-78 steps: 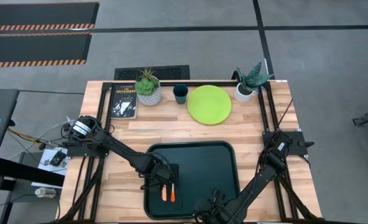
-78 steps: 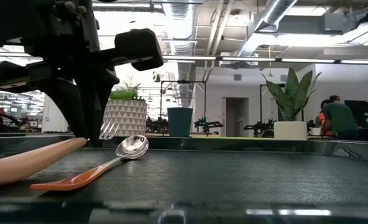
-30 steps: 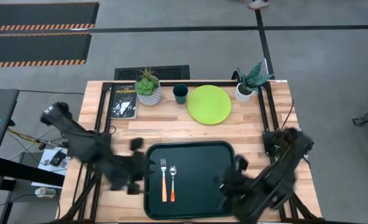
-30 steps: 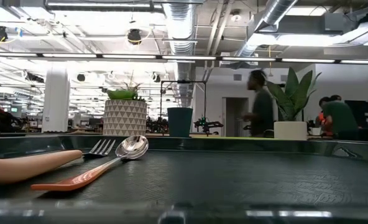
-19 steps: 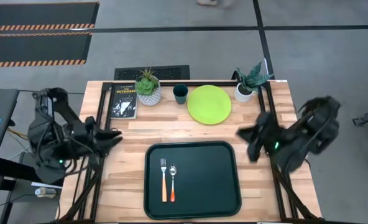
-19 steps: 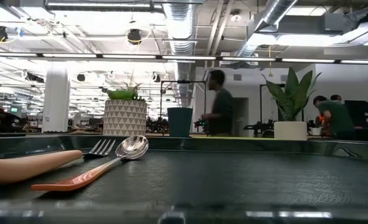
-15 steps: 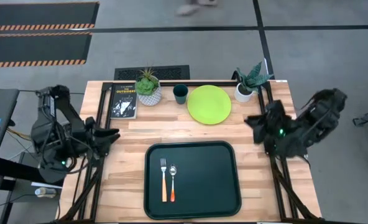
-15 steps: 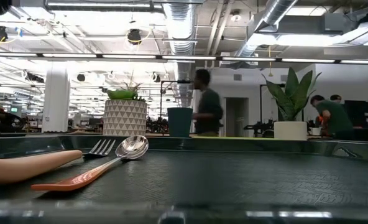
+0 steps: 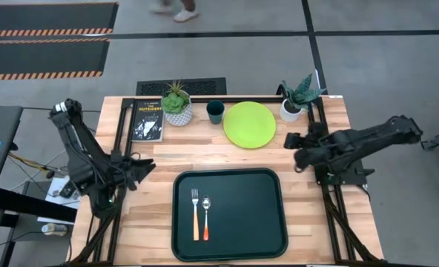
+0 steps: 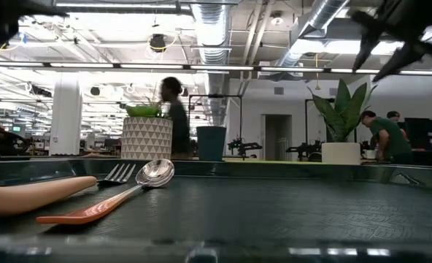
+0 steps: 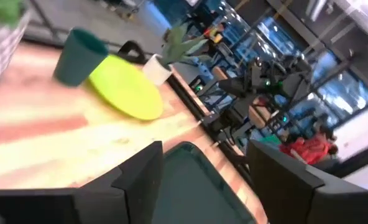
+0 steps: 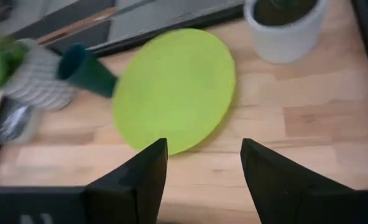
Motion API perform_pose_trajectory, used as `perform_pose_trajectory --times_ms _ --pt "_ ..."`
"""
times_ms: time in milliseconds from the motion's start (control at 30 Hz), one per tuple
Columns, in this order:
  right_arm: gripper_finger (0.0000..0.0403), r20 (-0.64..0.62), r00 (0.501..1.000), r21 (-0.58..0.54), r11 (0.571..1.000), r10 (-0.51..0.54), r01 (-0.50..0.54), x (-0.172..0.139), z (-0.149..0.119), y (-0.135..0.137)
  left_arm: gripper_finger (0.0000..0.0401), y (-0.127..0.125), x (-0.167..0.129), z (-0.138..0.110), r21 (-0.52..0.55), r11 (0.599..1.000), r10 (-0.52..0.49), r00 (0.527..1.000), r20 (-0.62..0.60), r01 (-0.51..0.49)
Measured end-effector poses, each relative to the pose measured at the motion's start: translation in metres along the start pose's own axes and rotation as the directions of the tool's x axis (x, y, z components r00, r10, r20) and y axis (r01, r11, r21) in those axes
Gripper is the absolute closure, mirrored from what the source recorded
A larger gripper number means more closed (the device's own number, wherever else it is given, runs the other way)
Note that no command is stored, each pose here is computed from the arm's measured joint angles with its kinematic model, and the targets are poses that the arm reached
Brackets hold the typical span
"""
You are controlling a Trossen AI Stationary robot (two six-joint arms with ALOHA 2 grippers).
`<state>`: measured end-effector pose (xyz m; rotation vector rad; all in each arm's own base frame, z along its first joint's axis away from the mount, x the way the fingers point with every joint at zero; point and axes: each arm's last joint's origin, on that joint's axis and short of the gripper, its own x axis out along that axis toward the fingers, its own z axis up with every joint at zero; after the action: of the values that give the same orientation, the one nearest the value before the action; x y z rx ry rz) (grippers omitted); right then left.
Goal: Pick and place plate/cup/fork/spoon on tray
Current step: Put the green plate to the right of the orange spoon on the black serving tray
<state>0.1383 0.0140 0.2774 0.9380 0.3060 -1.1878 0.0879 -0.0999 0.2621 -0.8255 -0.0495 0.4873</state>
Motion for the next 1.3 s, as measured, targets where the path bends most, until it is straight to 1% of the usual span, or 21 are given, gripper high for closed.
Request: perform_pose_trajectory --times_ms 100,233,367,500,667,767,1000,1133,1233,1300 --pt "0.0179 -0.012 1.000 0.044 0.999 -0.027 0.028 0.025 -0.008 0.003 0.0174 0.011 0.002 -0.007 -0.072 0.997 0.005 1.000 0.007 -0.005" --pt "0.0182 -0.033 0.998 0.093 0.994 -0.055 0.058 0.059 -0.012 0.009 0.0172 0.018 0.003 -0.011 -0.089 0.996 0.019 1.000 -0.008 -0.020" --pt "0.0183 -0.115 0.990 0.095 0.991 -0.079 0.090 0.093 -0.010 0.014 0.0172 0.018 0.003 -0.013 -0.084 0.996 0.032 0.999 -0.028 -0.034" --pt "0.0182 -0.177 0.974 0.075 0.985 -0.138 0.153 0.122 -0.008 0.014 0.0172 0.018 0.003 -0.013 -0.064 0.997 0.048 0.997 -0.054 -0.051" --pt "0.0185 -0.278 0.925 0.031 0.960 -0.259 0.278 0.152 -0.017 0.008 0.0172 0.019 0.003 -0.014 -0.035 0.998 0.057 0.996 -0.069 -0.059" --pt "0.0187 -0.311 0.907 0.034 0.951 -0.284 0.309 0.169 -0.023 0.008 0.0172 0.019 0.003 -0.014 -0.019 0.998 0.057 0.996 -0.069 -0.058" --pt "0.0188 -0.334 0.914 0.069 0.962 -0.228 0.265 0.202 -0.028 0.012 0.0172 0.019 0.003 -0.014 -0.008 0.998 0.059 0.996 -0.071 -0.059" --pt "0.0195 -0.354 0.905 0.104 0.951 -0.237 0.290 0.213 -0.027 0.009 0.0172 0.019 0.003 -0.014 0.016 0.998 0.062 0.995 -0.076 -0.061" --pt "0.0213 -0.363 0.895 0.119 0.940 -0.260 0.321 0.216 -0.028 0.007 0.0172 0.019 0.003 -0.014 0.026 0.998 0.064 0.995 -0.079 -0.062" --pt "0.0235 -0.364 0.893 0.122 0.937 -0.265 0.327 0.216 -0.029 0.006 0.0172 0.019 0.003 -0.014 0.026 0.998 0.064 0.995 -0.079 -0.062"
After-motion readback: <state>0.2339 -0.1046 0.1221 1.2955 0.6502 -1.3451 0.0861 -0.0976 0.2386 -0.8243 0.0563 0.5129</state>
